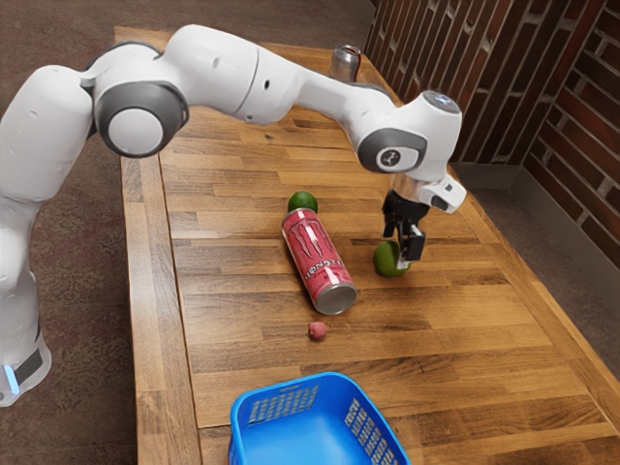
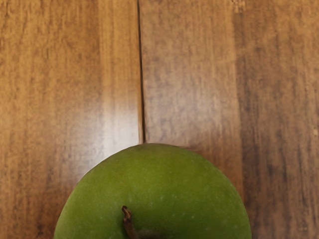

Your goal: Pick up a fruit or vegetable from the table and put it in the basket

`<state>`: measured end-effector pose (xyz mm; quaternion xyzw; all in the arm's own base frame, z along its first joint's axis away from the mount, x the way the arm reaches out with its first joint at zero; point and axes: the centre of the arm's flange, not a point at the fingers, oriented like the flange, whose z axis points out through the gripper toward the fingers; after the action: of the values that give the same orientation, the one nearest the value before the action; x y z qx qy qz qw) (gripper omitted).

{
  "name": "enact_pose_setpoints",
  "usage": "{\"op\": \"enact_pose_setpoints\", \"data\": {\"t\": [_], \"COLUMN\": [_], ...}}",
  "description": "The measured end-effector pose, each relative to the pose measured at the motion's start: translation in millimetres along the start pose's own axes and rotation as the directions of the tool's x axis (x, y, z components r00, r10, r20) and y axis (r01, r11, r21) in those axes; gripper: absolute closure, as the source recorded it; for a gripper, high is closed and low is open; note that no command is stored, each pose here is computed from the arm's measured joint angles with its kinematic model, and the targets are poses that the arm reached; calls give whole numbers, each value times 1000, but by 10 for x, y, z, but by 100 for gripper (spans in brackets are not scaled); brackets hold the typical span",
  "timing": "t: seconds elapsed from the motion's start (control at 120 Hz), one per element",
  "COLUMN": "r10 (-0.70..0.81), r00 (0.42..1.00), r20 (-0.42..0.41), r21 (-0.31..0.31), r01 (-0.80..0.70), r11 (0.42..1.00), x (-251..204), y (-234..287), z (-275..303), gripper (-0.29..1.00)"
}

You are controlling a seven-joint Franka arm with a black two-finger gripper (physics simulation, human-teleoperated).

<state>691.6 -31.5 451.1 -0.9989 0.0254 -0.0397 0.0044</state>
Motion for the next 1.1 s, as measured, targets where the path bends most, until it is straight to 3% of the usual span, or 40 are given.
{"op": "enact_pose_setpoints", "data": {"t": [0.442,0.642,0.767,0.9,1.1], "r10": [-2,-3,11,97,331], "r00": [1000,999,1000,989,927], "r20": [28,35,-17,-108,-174], "r21": [-25,-34,-34,-39,-27], "r01": [2,4,-11,-102,-340], "r11": [1000,999,999,994,940], "x": [41,15,-37,-258,-772], "y": [13,35,127,653,2008], "z": [323,349,-108,-1010,-1798], "gripper": [0,27,39,41,44]}}
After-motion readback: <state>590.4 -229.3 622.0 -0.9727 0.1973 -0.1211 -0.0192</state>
